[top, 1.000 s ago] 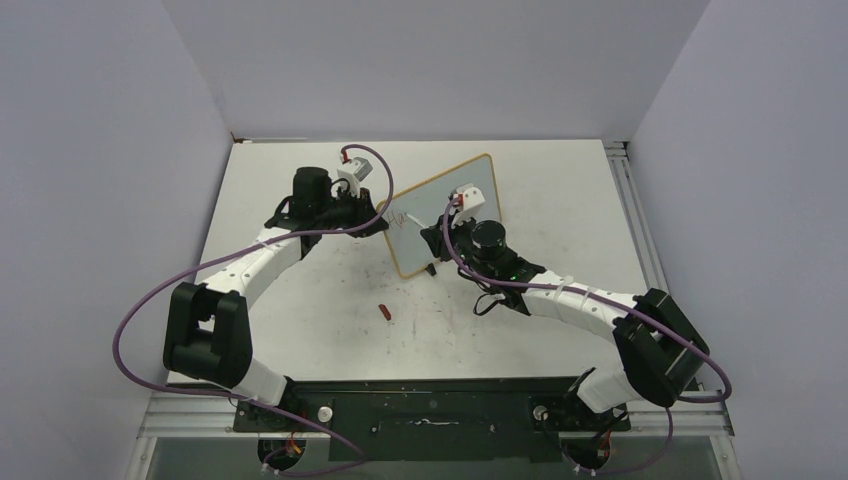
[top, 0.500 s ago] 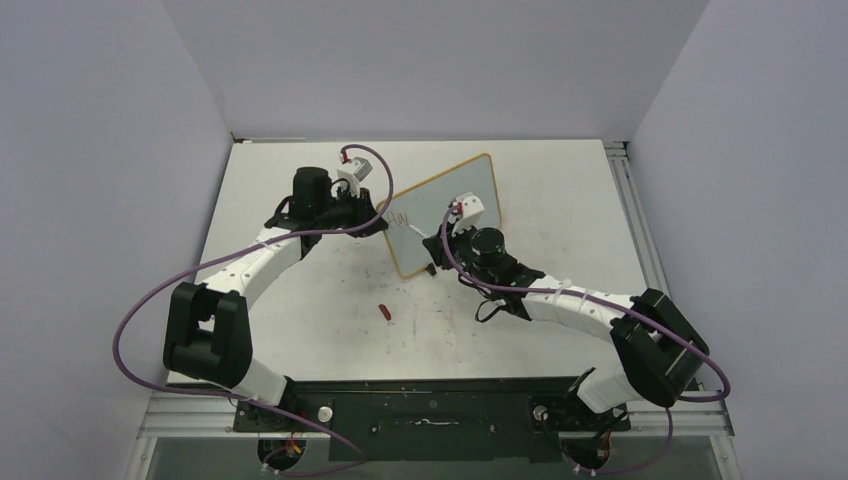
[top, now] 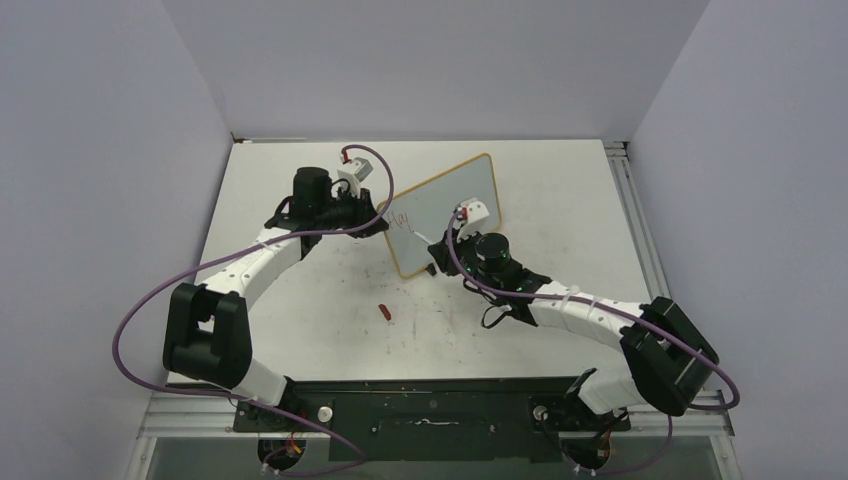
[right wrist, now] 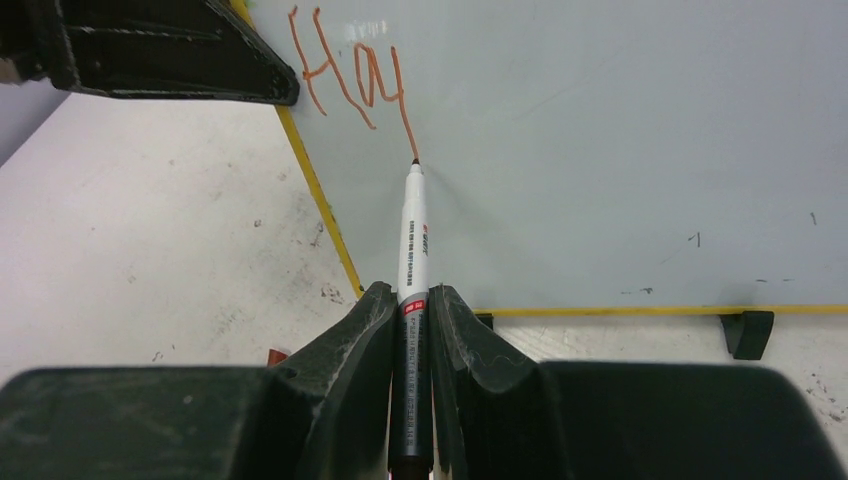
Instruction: Write a sentence on the whiteboard
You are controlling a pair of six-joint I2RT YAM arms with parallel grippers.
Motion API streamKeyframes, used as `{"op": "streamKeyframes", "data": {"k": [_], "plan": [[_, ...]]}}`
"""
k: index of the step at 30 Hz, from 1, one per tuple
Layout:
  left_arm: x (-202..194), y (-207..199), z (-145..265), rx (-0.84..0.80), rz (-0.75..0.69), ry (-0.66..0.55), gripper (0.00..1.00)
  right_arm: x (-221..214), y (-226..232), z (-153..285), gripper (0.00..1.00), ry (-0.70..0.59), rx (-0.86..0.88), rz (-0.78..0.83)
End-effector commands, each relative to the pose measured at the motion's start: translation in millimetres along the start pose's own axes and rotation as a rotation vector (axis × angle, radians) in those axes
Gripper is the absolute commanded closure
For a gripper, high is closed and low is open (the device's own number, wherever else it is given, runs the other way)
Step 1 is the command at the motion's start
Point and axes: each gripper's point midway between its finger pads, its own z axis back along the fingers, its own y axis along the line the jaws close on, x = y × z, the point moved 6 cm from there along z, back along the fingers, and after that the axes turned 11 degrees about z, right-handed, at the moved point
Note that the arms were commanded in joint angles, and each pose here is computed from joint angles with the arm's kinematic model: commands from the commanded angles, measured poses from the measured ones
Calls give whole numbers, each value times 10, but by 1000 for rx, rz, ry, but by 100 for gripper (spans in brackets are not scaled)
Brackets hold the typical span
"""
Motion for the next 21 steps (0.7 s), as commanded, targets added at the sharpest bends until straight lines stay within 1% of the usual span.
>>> {"op": "streamKeyframes", "data": {"k": [1, 5, 9, 21], "plan": [[69, -99, 51, -13, -32, -8, 100, 513, 78, 112, 95, -158, 29, 5], [65, -95, 47, -14, -31, -6, 100, 661, 83, 89, 95, -187, 27, 26], [63, -98, 44, -14, -32, -5, 100, 716, 90, -5, 95, -194, 27, 40], [62, -103, 44, -15, -34, -5, 100, 714, 109, -159, 95, -197, 32, 38]]}}
